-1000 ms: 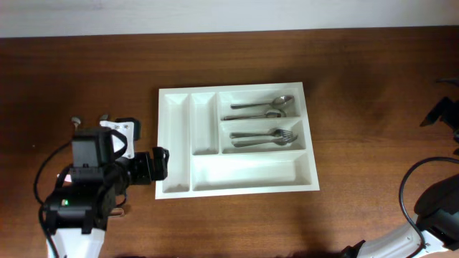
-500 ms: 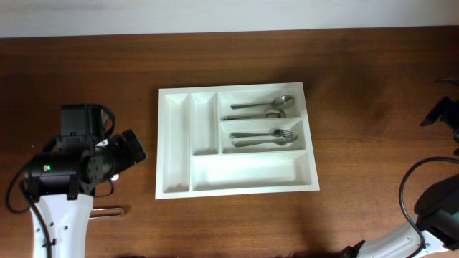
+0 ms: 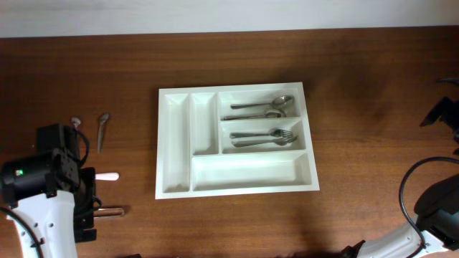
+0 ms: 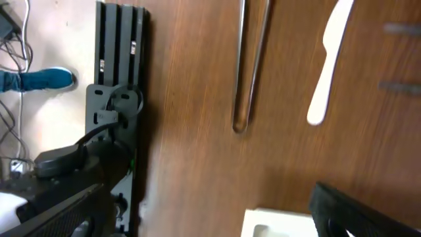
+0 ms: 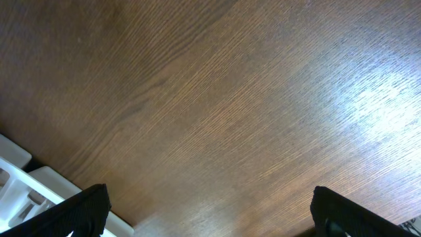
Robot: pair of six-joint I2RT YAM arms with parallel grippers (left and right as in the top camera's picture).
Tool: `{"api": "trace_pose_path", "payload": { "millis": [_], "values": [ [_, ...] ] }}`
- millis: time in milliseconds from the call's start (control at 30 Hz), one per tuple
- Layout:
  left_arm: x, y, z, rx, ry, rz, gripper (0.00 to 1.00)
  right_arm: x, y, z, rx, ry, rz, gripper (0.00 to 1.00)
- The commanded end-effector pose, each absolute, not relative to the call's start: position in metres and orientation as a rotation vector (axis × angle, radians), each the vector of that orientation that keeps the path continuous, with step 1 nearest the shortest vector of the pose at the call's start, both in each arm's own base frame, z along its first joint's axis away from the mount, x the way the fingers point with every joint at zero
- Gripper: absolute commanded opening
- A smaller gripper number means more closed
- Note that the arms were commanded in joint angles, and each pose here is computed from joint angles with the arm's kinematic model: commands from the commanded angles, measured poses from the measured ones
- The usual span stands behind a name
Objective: Pack container
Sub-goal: 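Position the left gripper above the silver tongs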
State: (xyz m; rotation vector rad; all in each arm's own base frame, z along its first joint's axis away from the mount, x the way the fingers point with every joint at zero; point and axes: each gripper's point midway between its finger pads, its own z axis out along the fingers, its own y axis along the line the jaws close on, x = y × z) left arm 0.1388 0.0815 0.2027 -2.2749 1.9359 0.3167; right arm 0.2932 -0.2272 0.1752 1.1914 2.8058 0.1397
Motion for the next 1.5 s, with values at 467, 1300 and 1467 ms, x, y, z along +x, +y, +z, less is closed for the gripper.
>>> {"api": "trace_pose_path", "payload": {
  "millis": [467,1300,1467],
  "values": [
    [0.167,0.121,0.179,-2.088,2.223,0.364,0.99,0.295,-0.225,0.173,1.172,2.817,0.151,0.99],
    [0.157,0.142,0.110,-2.072,2.120,0.238,0.99,0.295,-0.225,0.173,1.174,2.817,0.151,0.99],
    [0.166,0.144,0.088,-2.036,2.214,0.184,0.99,0.295,-0.225,0.173,1.174,2.817,0.151,0.99]
  ]
}}
